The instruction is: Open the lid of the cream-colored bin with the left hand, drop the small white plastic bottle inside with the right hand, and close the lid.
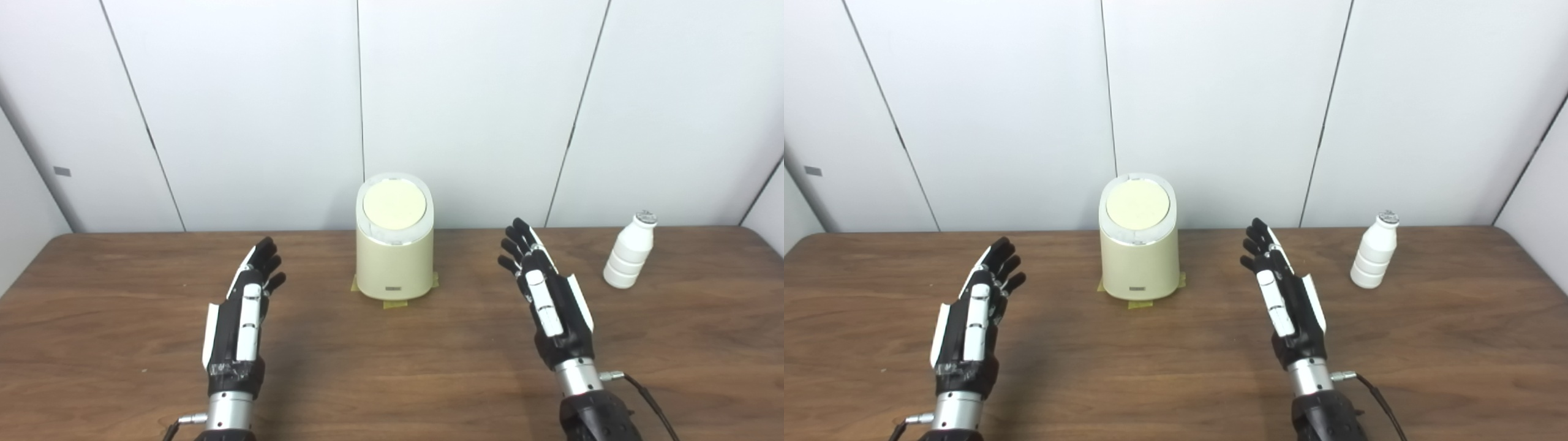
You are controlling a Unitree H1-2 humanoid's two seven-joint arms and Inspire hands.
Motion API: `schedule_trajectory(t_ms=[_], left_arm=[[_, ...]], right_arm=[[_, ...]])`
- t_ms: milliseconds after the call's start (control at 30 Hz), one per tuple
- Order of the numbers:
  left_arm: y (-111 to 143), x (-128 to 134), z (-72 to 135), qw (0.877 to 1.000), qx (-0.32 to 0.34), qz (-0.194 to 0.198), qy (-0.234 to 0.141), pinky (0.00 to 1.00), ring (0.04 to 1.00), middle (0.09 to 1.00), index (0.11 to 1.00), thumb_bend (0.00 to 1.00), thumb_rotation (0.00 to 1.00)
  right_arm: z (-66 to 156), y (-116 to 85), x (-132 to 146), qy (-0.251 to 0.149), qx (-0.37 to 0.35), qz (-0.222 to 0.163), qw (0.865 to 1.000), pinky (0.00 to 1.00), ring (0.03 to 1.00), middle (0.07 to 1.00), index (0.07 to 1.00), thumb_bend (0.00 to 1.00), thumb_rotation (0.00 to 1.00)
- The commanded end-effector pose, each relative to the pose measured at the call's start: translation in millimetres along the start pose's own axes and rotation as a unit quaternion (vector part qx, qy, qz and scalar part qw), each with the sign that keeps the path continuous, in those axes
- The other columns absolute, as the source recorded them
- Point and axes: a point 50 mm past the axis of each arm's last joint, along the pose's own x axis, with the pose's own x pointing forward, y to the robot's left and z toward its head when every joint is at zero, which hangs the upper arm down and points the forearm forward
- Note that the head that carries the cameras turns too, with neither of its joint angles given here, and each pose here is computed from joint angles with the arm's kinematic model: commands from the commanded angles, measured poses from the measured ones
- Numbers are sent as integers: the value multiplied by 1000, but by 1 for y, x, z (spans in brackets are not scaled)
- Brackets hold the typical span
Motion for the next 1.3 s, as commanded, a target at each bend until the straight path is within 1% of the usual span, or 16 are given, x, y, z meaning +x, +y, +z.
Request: schedule_trajectory(t_ms=[0, 433, 533, 633, 700, 833, 933, 1033, 1133, 1200, 1267], left_arm=[[-5, 11, 15, 999, 0, -9, -34, 883, 921, 930, 923, 342, 893], [-4, 12, 15, 999, 4, -10, -35, 885, 920, 929, 920, 338, 904], [-3, 14, 15, 999, 7, -11, -36, 885, 921, 930, 920, 341, 899], [-4, 18, 18, 999, 2, -13, -41, 884, 922, 931, 922, 375, 882], [-5, 21, 21, 999, -2, -13, -48, 889, 921, 933, 928, 428, 901], [-9, 29, 32, 998, -4, -7, -65, 898, 926, 937, 928, 473, 909], [-15, 39, 40, 998, 0, -20, -67, 891, 929, 939, 927, 488, 939], [-24, 51, 49, 996, 18, -47, -67, 913, 934, 942, 934, 561, 967], [-34, 66, 60, 995, 31, -64, -73, 924, 943, 949, 945, 595, 952], [-40, 77, 67, 993, 50, -81, -73, 944, 958, 959, 956, 599, 916], [-46, 87, 73, 990, 72, -102, -65, 962, 974, 973, 971, 611, 911]], right_arm=[[16, 3, 13, -37, 4, -2, 999, 876, 928, 936, 926, 218, 863], [16, 4, 14, -39, 4, -1, 999, 871, 923, 932, 922, 223, 864], [16, 5, 15, -37, 3, -1, 999, 871, 924, 932, 921, 211, 865], [16, 7, 17, -34, 5, -1, 999, 876, 927, 935, 924, 209, 869], [16, 8, 18, -35, 9, 1, 999, 873, 927, 935, 923, 193, 862], [16, 9, 19, -36, 9, 3, 999, 872, 928, 935, 922, 190, 858], [15, 9, 19, -35, 13, 4, 999, 881, 932, 937, 923, 183, 860], [15, 9, 18, -38, 14, 4, 999, 882, 932, 935, 921, 181, 842], [17, 10, 18, -40, 11, 2, 999, 869, 925, 930, 915, 181, 834], [17, 10, 18, -40, 9, 2, 999, 871, 924, 931, 917, 179, 839], [18, 10, 18, -38, 7, 1, 999, 870, 924, 931, 918, 174, 846]])
